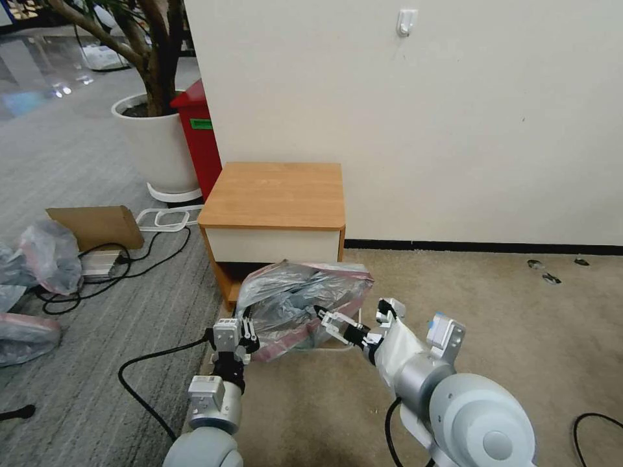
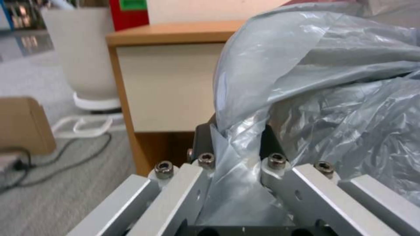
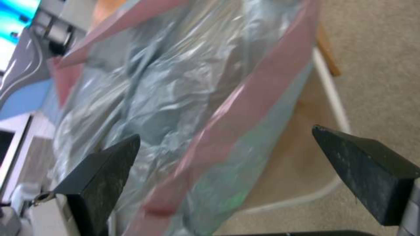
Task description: Pick up the garbage bag from the table and place it over the trash can.
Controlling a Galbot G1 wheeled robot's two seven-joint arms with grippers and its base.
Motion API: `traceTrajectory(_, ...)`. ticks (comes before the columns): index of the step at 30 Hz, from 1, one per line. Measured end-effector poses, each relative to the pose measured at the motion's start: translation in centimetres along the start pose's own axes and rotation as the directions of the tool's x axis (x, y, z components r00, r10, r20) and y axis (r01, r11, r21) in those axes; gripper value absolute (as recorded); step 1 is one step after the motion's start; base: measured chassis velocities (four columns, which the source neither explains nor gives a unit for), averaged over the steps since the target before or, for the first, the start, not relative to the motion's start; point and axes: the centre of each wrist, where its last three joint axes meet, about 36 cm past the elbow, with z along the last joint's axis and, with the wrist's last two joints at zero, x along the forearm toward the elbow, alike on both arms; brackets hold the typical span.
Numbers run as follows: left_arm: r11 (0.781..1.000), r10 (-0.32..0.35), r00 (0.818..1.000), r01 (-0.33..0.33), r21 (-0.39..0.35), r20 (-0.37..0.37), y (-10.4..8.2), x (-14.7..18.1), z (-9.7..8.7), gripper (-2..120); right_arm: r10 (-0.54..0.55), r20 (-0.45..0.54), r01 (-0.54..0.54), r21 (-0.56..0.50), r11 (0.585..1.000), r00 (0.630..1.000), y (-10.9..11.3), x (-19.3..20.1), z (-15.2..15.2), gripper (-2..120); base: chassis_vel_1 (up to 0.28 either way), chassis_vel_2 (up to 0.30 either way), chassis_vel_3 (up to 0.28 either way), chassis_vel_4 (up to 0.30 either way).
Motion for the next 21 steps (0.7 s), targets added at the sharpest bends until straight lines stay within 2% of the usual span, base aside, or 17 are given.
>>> traceTrajectory(4, 0.999, 0.001, 1.0, 0.0, -0.043, 0.031, -0.02, -0.3, 0.62, 5, 0.018, -0.005, -0.018, -0.048, 0.999, 1.0, -0.13, -0.22, -0.1, 97, 0.0, 0.0, 0.0, 0.0)
traceTrajectory(6, 0.998, 0.0, 0.999, 0.003, -0.07, 0.05, 0.07, -0.48, 0.93, 5, 0.019, -0.013, -0.02, -0.065, 0.998, 1.0, -0.28, -0.31, -0.18, 88, 0.0, 0.0, 0.0, 0.0)
traceTrajectory(8, 0.997, 0.0, 0.999, 0.003, -0.072, 0.052, 0.07, -0.49, 0.93, 5, 0.02, -0.014, -0.021, -0.068, 0.997, 1.0, -0.34, -0.35, -0.19, 84, 0.0, 0.0, 0.0, 0.0)
traceTrajectory(11, 0.997, 0.0, 0.998, 0.004, -0.073, 0.057, 0.09, -0.49, 0.93, 5, 0.019, -0.026, -0.021, -0.077, 0.997, 0.999, -0.47, -0.61, -0.19, 69, 0.0, 0.0, 0.0, 0.0)
traceTrajectory(13, 0.997, 0.0, 0.998, 0.004, -0.073, 0.058, 0.1, -0.49, 0.93, 5, 0.019, -0.028, -0.021, -0.078, 0.997, 0.999, -0.49, -0.67, -0.17, 68, 0.0, 0.0, 0.0, 0.0)
traceTrajectory(16, 0.997, -0.003, 0.998, 0.008, -0.07, 0.064, 0.22, -0.52, 0.78, 5, 0.021, -0.039, -0.025, -0.082, 0.996, 0.999, -0.6, -0.86, 0.06, 51, 0.0, 0.0, 0.0, 0.0)
traceTrajectory(17, 0.997, -0.003, 0.998, 0.008, -0.07, 0.064, 0.22, -0.52, 0.78, 5, 0.021, -0.039, -0.025, -0.082, 0.996, 0.999, -0.6, -0.86, 0.06, 51, 0.0, 0.0, 0.0, 0.0)
traceTrajectory(20, 0.999, -0.008, 0.998, 0.011, -0.049, 0.059, 0.32, -0.59, 0.68, 5, 0.016, -0.046, -0.019, -0.074, 0.997, 0.999, -0.71, -0.46, 0.26, 37, 0.0, 0.0, 0.0, 0.0)
traceTrajectory(21, 0.999, -0.008, 0.998, 0.011, -0.049, 0.059, 0.32, -0.59, 0.68, 5, 0.016, -0.046, -0.019, -0.074, 0.997, 0.999, -0.71, -0.46, 0.26, 37, 0.0, 0.0, 0.0, 0.0)
